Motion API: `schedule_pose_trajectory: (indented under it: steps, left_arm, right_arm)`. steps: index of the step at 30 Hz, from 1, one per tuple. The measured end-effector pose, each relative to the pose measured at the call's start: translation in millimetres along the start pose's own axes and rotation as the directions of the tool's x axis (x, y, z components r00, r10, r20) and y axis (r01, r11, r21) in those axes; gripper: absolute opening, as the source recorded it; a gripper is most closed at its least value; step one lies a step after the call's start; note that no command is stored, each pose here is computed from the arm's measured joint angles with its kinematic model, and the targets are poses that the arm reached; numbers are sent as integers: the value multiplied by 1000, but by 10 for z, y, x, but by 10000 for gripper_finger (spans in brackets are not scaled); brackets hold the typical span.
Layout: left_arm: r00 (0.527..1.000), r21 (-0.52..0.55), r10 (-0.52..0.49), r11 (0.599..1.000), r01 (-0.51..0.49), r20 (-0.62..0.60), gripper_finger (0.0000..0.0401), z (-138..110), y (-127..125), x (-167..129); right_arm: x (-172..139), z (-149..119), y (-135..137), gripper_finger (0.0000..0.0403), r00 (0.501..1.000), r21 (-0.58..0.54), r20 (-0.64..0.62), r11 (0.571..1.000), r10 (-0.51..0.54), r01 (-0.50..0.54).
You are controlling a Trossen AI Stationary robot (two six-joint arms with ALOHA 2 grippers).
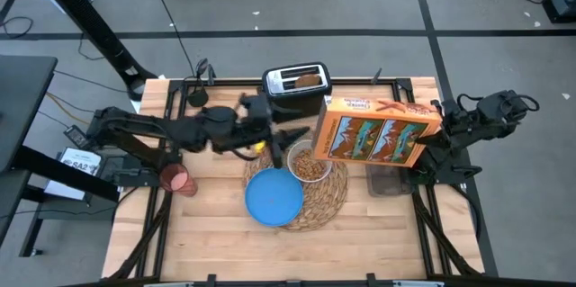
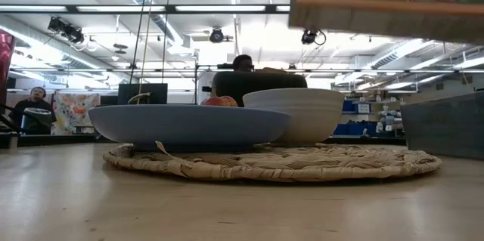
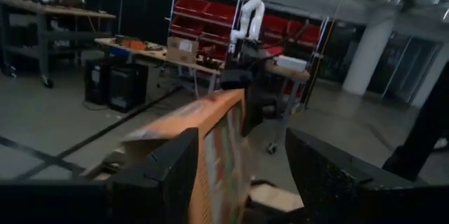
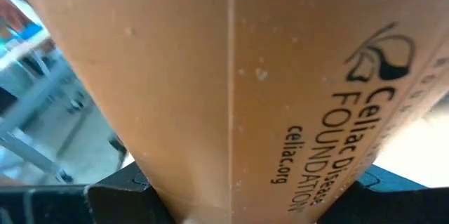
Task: Arrange a breakfast setting
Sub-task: Pour the cereal into the white bowl
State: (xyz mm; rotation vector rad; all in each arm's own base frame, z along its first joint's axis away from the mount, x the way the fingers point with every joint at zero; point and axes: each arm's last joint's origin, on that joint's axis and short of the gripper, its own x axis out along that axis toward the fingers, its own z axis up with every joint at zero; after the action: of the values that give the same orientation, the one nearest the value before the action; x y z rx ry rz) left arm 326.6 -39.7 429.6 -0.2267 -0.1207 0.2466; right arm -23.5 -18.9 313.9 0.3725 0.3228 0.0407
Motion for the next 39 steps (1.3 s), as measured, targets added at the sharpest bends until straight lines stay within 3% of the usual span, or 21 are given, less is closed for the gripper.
schedule_pose_trajectory:
  steps: [6,10,16,20,24,28,32,39]
  left_arm:
    - [999,10,20,1000,-20,50,219,305,102,-272]
    - [996,-2,34,999,-34,80,219,439,151,-403]
    - [995,-24,41,999,-39,86,222,452,156,-415]
    - [998,-82,16,997,-11,61,250,348,122,-305]
    - [999,-92,12,996,-7,49,304,248,108,-186]
    - [997,-19,-5,1000,7,74,347,144,106,-13]
    - [984,31,-71,997,67,162,354,119,104,132]
    - [958,50,-191,981,185,211,355,-31,106,351]
  right_arm:
    - [-15,149,71,241,986,-4,152,998,66,-67]
    - [-52,288,128,241,949,-20,294,993,116,-115]
    - [-146,533,218,241,831,-74,529,985,174,-159]
    - [-123,722,327,241,749,-132,631,979,203,-154]
    - [4,904,467,241,694,-177,685,975,221,-137]
    - [228,1053,622,241,671,-210,705,971,231,-114]
    - [462,1147,750,241,670,-215,706,970,232,-110]
    - [841,1262,933,241,647,-239,726,968,234,-81]
